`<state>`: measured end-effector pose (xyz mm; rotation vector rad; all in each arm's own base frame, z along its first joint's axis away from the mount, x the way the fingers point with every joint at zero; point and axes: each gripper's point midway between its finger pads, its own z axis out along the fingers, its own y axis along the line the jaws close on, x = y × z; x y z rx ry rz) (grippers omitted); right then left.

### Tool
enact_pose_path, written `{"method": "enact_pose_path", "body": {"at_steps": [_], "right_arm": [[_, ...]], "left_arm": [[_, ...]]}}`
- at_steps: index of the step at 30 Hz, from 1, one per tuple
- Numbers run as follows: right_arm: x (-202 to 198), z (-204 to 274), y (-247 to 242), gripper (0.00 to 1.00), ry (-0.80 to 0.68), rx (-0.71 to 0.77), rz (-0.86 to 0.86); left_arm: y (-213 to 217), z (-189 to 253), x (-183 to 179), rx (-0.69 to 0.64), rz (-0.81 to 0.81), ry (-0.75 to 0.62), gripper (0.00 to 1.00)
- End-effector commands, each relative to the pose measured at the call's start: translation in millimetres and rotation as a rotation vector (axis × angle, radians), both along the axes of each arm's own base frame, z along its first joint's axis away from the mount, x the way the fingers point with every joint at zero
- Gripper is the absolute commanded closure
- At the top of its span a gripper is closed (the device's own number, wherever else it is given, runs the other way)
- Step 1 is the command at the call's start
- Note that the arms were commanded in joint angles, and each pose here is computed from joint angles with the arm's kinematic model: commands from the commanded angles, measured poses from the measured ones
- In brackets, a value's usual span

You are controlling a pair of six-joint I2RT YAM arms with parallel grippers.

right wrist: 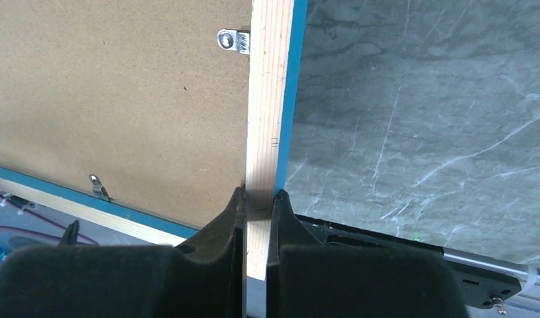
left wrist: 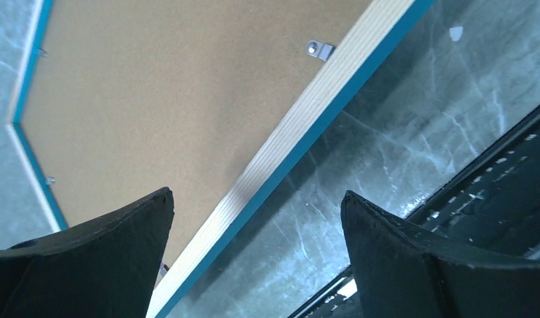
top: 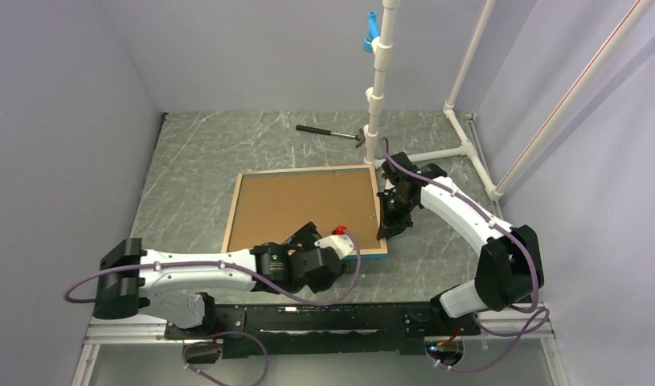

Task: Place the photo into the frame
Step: Turn over the photo frame at the center of the board.

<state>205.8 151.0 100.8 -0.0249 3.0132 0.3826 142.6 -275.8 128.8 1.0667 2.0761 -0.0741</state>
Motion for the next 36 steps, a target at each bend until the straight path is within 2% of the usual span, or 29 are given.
{"method": "enact_pose_path", "body": {"at_steps": [1, 5, 8, 15, 17, 24, 26, 28, 30, 33, 36], "right_arm": [[12.3, 46.0, 19.1, 1.00, -0.109, 0.146, 0.053], [10.4, 53.6, 18.5, 1.00, -0.116, 0.153, 0.057], [6.8, 57.3, 20.2, 1.00, -0.113, 0.171, 0.061], [-1.2, 58.2, 23.2, 1.00, -0.094, 0.202, 0.072], [-2.4, 59.1, 24.0, 1.00, -0.093, 0.209, 0.073], [-2.4, 65.2, 27.6, 1.00, -0.114, 0.240, 0.088], [0.1, 72.0, 30.7, 0.99, -0.145, 0.264, 0.098], [5.1, 82.1, 32.2, 0.93, -0.196, 0.279, 0.105], [11.6, 94.0, 32.5, 0.70, -0.257, 0.287, 0.107], [21.1, 115.8, 30.7, 0.47, -0.371, 0.294, 0.117], [29.6, 133.0, 27.6, 0.29, -0.475, 0.289, 0.134]], "left_arm": [[-1.0, 18.0, 9.9, 0.123, 0.032, -0.183, 0.02], [2.1, 10.0, 14.2, 0.265, 0.076, -0.255, 0.07], [9.5, 5.8, 19.4, 0.353, 0.140, -0.304, 0.14], [17.4, 21.4, 31.4, 0.429, 0.246, -0.430, 0.32], [20.5, 27.2, 33.9, 0.443, 0.269, -0.464, 0.40], [38.5, 50.9, 38.1, 0.477, 0.368, -0.564, 0.84], [44.1, 57.6, 38.5, 0.496, 0.394, -0.592, 0.93], [44.1, 58.6, 38.6, 0.522, 0.383, -0.597, 0.99], [43.2, 61.2, 37.8, 0.504, 0.387, -0.591, 0.99], [44.9, 72.3, 37.2, 0.456, 0.401, -0.579, 1.00], [46.5, 84.9, 36.5, 0.419, 0.405, -0.566, 1.00]]}}
